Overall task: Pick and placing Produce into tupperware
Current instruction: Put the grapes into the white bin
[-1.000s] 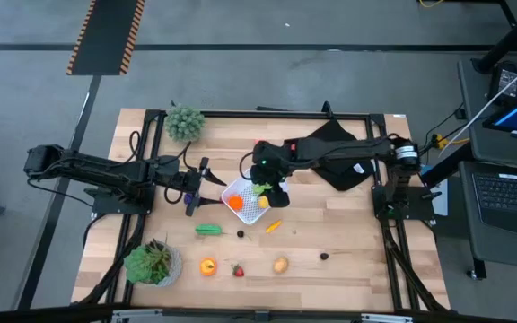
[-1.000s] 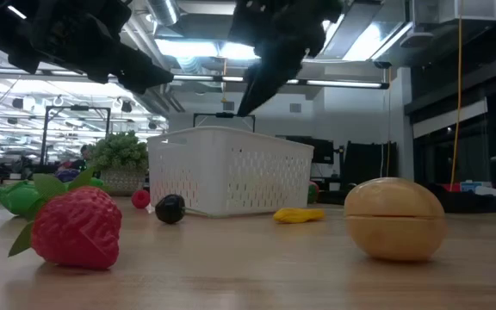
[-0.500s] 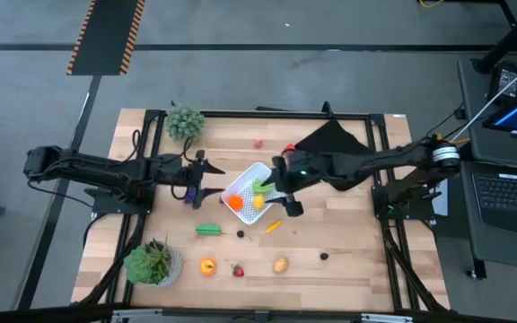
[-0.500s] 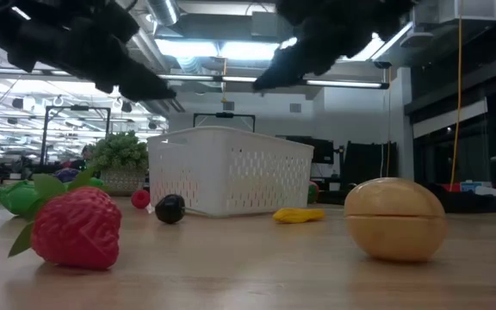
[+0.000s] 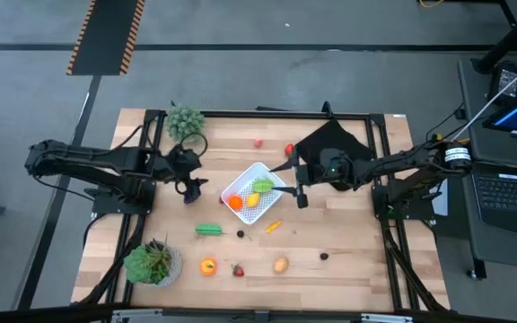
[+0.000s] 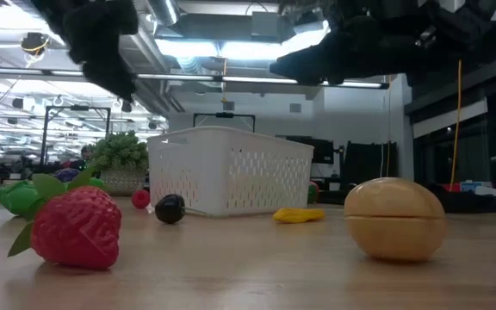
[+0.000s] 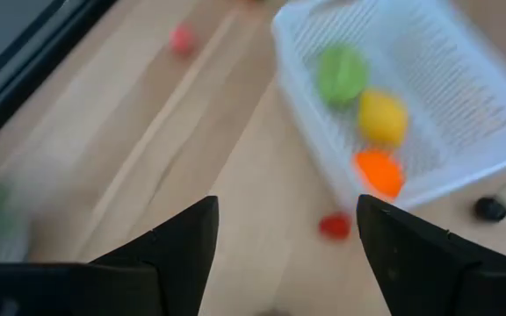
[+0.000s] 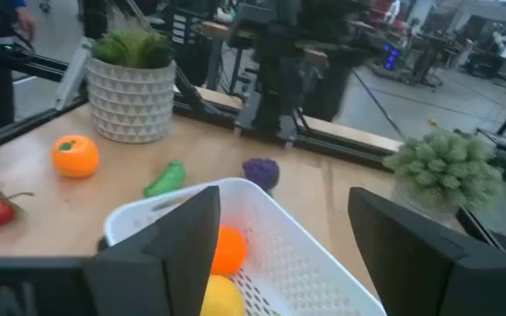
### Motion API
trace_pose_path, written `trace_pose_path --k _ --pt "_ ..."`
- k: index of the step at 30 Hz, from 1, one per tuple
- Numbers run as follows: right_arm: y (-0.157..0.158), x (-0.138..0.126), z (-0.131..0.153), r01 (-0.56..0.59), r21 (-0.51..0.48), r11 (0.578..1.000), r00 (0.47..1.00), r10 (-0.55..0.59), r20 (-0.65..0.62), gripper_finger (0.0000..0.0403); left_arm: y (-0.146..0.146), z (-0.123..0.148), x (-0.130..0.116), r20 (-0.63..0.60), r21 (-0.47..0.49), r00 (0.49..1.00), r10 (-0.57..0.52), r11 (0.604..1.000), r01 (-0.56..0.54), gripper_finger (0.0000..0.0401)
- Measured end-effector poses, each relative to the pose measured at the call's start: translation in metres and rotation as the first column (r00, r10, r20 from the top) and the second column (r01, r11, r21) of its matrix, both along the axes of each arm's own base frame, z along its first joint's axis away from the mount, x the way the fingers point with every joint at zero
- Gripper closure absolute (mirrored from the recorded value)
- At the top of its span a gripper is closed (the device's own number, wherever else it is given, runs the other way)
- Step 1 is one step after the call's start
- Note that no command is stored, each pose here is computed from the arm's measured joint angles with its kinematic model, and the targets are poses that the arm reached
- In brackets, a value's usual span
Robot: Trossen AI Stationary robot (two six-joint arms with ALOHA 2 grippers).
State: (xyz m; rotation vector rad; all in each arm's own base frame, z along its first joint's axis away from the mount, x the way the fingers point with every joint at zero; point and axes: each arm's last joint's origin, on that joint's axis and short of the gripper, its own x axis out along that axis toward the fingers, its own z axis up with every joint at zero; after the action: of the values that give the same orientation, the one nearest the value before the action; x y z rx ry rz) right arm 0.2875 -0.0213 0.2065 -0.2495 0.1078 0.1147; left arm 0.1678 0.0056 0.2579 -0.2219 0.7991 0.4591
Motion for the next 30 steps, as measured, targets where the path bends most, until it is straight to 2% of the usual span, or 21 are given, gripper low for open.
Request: trace_pose_path --k 7,13,18,30 --pt "-0.003 0.000 0.000 0.010 -0.001 1.000 1.000 -0.010 -0.003 0.0150 -0.012 -0.009 -0.016 -0.141 -0.087 0.976 0.167 0.980 -0.181 0.0140" --pt "-0.003 0.000 0.000 0.011 -0.006 1.000 1.000 -0.011 -0.003 0.0150 -0.013 -0.015 -0.023 -0.225 -0.100 0.941 0.252 0.955 -0.280 0.0140" --pt "-0.004 0.000 -0.002 0.051 -0.011 0.999 0.999 -0.051 -0.015 0.0150 -0.013 -0.015 -0.024 -0.230 -0.099 0.939 0.256 0.953 -0.285 0.0140" --pt "-0.005 -0.001 -0.004 0.056 -0.007 0.998 0.997 -0.056 -0.045 0.0150 -0.013 -0.020 -0.020 -0.268 -0.083 0.928 0.258 0.954 -0.289 0.0140"
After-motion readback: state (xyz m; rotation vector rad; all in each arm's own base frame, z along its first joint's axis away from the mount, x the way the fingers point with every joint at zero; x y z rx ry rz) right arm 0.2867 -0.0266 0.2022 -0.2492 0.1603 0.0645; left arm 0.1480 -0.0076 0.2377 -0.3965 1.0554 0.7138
